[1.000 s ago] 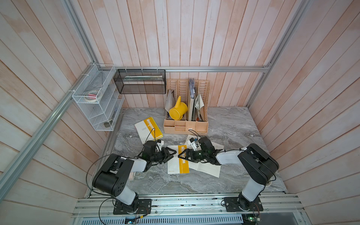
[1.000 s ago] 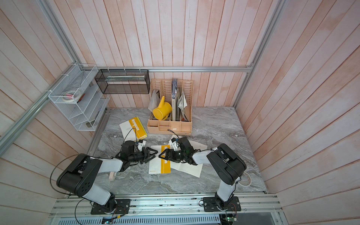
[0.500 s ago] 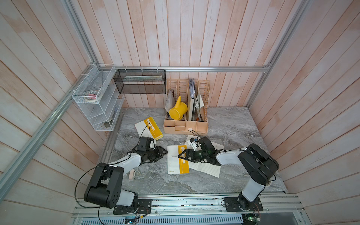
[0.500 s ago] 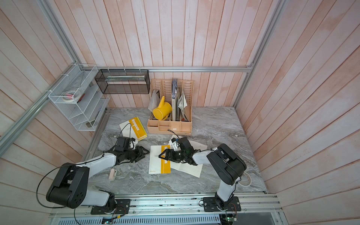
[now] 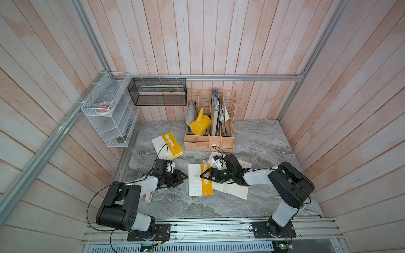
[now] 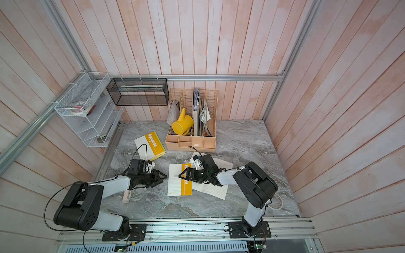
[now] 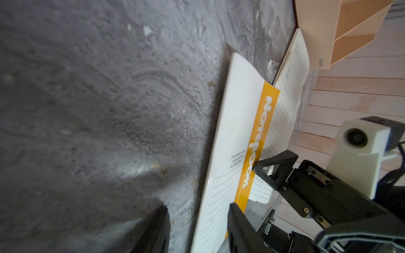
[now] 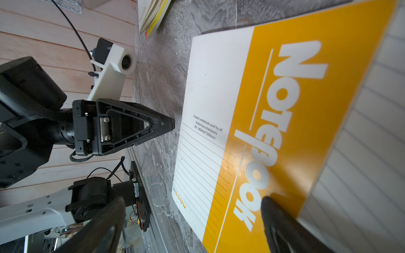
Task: Close the notebook
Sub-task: Pick up the notebook from the center of the board.
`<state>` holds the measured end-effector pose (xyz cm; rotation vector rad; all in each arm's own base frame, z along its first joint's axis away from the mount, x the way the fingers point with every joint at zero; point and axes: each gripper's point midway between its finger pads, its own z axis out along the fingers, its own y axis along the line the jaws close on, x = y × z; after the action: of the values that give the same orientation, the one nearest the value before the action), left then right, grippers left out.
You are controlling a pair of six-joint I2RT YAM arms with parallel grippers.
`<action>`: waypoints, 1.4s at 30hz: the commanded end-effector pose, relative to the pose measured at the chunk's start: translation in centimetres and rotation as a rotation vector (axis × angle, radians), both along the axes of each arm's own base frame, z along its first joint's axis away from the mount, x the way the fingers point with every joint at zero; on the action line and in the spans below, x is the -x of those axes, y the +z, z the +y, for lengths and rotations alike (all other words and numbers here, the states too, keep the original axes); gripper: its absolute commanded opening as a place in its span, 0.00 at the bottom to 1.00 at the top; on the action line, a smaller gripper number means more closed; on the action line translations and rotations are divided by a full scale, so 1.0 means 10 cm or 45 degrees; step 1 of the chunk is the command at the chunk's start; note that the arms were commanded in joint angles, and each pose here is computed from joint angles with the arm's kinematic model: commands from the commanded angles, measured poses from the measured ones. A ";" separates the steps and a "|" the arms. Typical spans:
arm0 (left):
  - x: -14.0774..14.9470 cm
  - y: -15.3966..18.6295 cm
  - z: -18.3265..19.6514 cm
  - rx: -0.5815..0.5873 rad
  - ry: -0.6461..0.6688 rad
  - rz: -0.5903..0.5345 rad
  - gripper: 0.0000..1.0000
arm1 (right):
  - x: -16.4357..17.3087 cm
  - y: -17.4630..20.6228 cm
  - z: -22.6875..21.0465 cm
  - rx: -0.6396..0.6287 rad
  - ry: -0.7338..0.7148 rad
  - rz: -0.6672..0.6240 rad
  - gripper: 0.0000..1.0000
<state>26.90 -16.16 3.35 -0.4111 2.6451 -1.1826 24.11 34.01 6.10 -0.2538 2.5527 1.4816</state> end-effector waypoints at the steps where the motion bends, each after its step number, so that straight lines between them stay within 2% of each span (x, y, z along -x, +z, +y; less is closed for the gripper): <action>1: 0.02 -0.06 -0.01 0.016 -0.011 -0.003 0.46 | 0.12 -0.08 -0.05 0.031 0.022 0.035 0.98; 17: 0.04 -0.29 -0.14 0.119 -0.077 0.050 0.46 | 0.13 -0.12 -0.05 0.037 0.033 0.045 0.98; 28: 0.07 -0.23 -0.25 0.255 -0.116 0.047 0.45 | 0.12 -0.14 -0.04 0.036 0.034 0.049 0.98; 32: 0.06 -0.14 -0.30 0.327 -0.127 0.018 0.39 | 0.13 -0.15 -0.04 0.039 0.035 0.055 0.98; 39: 0.03 -0.06 -0.31 0.338 -0.137 -0.011 0.27 | 0.13 -0.15 -0.05 0.038 0.034 0.051 0.98; 42: 0.03 -0.03 -0.32 0.350 -0.142 -0.020 0.19 | 0.13 -0.15 -0.05 0.038 0.032 0.052 0.98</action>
<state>26.88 -19.26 2.85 -0.3189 2.5353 -1.5675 23.96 34.01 6.07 -0.2581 2.5554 1.4880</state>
